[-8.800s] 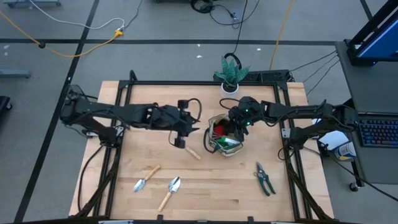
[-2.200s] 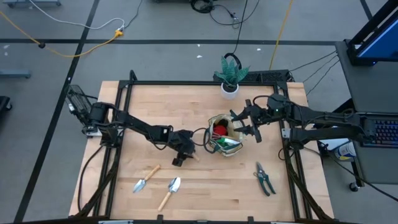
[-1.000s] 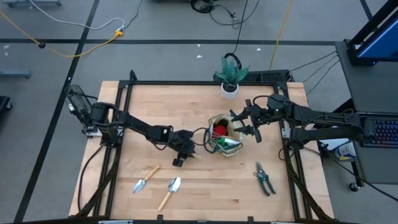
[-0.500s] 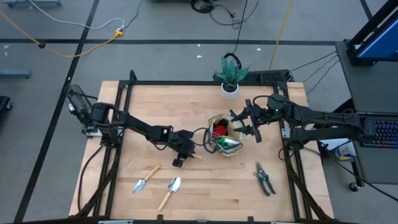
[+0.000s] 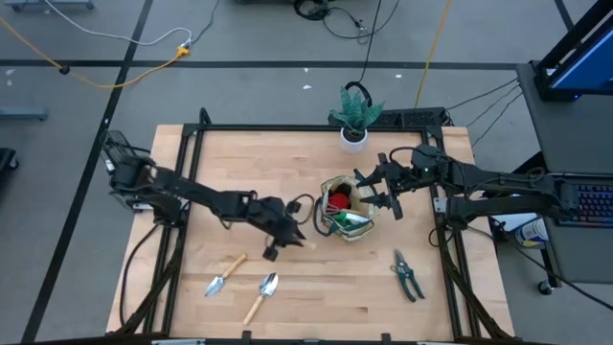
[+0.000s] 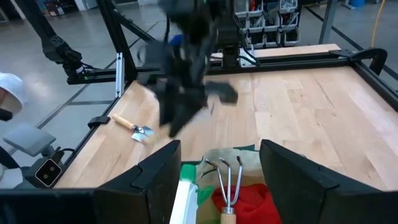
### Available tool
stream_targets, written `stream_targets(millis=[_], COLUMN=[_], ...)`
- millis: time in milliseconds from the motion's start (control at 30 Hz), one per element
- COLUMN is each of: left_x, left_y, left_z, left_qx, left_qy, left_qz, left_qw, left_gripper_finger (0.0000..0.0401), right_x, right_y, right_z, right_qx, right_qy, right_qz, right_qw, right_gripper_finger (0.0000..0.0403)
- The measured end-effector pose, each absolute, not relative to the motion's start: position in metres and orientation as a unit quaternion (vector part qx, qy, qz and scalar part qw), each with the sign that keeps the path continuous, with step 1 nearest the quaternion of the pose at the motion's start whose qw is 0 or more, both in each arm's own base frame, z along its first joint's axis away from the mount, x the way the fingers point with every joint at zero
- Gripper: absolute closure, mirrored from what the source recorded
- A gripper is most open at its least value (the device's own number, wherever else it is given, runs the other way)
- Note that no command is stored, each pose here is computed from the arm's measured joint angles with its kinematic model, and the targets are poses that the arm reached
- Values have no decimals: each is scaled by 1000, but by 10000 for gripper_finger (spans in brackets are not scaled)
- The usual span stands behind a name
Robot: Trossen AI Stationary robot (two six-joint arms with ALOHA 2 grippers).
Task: Pick & Place Garden tools in Gardening bag
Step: Put the brown hand rake into the gardening bag
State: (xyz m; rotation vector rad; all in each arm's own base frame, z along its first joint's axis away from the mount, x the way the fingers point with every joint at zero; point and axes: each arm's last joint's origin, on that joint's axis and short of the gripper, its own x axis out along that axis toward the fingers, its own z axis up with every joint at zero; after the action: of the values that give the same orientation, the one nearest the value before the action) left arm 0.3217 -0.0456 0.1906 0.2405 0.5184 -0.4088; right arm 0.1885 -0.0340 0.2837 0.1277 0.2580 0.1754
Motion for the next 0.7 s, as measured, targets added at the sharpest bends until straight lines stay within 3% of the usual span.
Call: stream_targets(millis=[267, 500, 700], left_x=[307, 325, 343], left_y=[-40, -35, -27], left_z=[237, 259, 268], left_qx=[213, 334, 366], left_qy=[184, 152, 143], left_qz=[-136, -69, -45], left_qw=[950, 928, 918], left_gripper_finger=[327, 328, 323], right_x=[191, 211, 223], right_y=[-34, -30, -20], right_z=[283, 278, 272], right_qx=[131, 209, 212], right_qy=[135, 127, 132], right_qz=[79, 77, 100], right_qw=[979, 967, 963], right_gripper_finger=[190, 191, 198])
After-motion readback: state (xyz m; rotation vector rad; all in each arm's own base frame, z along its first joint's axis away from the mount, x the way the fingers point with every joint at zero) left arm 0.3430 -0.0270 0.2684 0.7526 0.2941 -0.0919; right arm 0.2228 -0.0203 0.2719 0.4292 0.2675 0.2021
